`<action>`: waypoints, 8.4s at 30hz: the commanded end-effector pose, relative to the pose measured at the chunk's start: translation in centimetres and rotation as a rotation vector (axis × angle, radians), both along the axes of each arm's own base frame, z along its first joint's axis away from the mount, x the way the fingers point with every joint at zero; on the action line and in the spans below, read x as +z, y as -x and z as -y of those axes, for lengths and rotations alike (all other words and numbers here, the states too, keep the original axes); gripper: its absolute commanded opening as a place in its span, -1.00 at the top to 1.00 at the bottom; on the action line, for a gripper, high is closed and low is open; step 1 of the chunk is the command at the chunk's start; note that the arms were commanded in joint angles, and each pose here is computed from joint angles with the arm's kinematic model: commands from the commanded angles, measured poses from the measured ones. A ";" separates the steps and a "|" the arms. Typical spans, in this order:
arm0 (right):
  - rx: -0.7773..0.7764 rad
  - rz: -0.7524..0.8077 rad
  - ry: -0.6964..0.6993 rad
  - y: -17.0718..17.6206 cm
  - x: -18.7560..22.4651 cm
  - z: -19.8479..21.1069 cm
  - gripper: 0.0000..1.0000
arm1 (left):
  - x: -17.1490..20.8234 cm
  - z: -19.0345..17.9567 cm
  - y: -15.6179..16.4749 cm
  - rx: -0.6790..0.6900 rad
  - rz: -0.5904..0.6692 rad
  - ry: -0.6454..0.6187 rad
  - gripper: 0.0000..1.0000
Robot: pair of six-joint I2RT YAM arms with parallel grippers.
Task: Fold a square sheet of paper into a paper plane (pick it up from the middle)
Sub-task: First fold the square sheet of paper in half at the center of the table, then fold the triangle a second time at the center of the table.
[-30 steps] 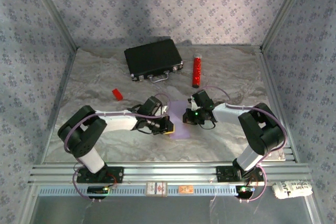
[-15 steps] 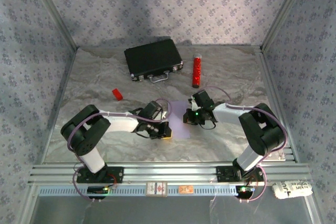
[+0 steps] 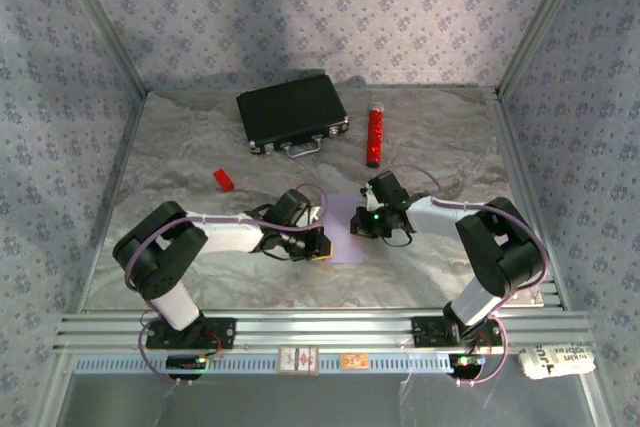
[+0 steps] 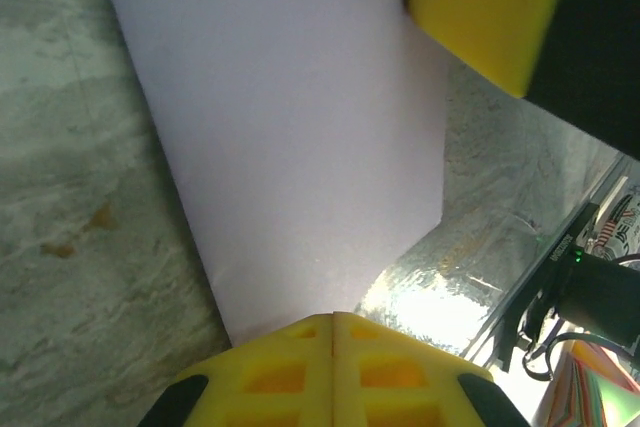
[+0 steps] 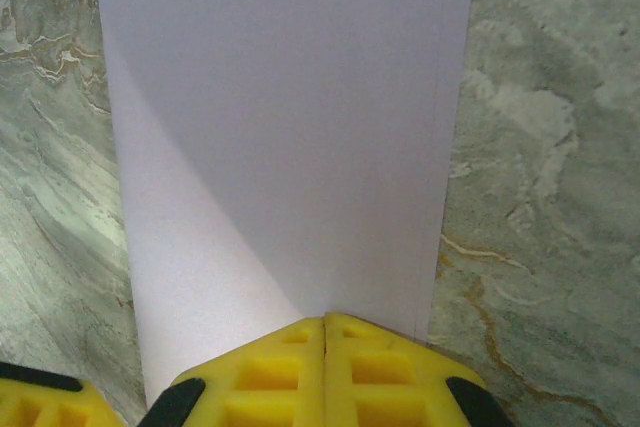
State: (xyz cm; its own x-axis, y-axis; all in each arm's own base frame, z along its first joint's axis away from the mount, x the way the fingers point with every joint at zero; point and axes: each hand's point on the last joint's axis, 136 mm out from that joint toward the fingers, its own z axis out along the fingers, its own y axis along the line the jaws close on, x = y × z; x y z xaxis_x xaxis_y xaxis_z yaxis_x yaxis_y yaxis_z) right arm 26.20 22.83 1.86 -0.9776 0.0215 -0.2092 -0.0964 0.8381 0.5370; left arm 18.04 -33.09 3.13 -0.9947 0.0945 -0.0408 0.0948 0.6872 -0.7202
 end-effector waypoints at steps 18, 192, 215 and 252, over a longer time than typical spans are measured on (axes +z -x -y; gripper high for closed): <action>-0.019 -0.084 0.101 1.8 -2.5 2.7 1.00 | -3.7 -4.1 4.8 -0.079 -0.041 -0.186 0.89; -0.182 -0.082 -0.380 -2.0 4.7 -0.2 0.65 | 9.2 -2.5 -7.4 0.166 0.318 0.086 -0.08; -0.491 -0.046 -0.419 -4.7 4.9 1.8 0.94 | 8.7 -3.8 -6.5 0.185 0.413 0.062 -0.06; -0.274 -0.092 -0.391 -3.7 5.9 0.6 0.88 | 5.4 3.5 -1.8 -0.580 1.292 -0.488 -0.36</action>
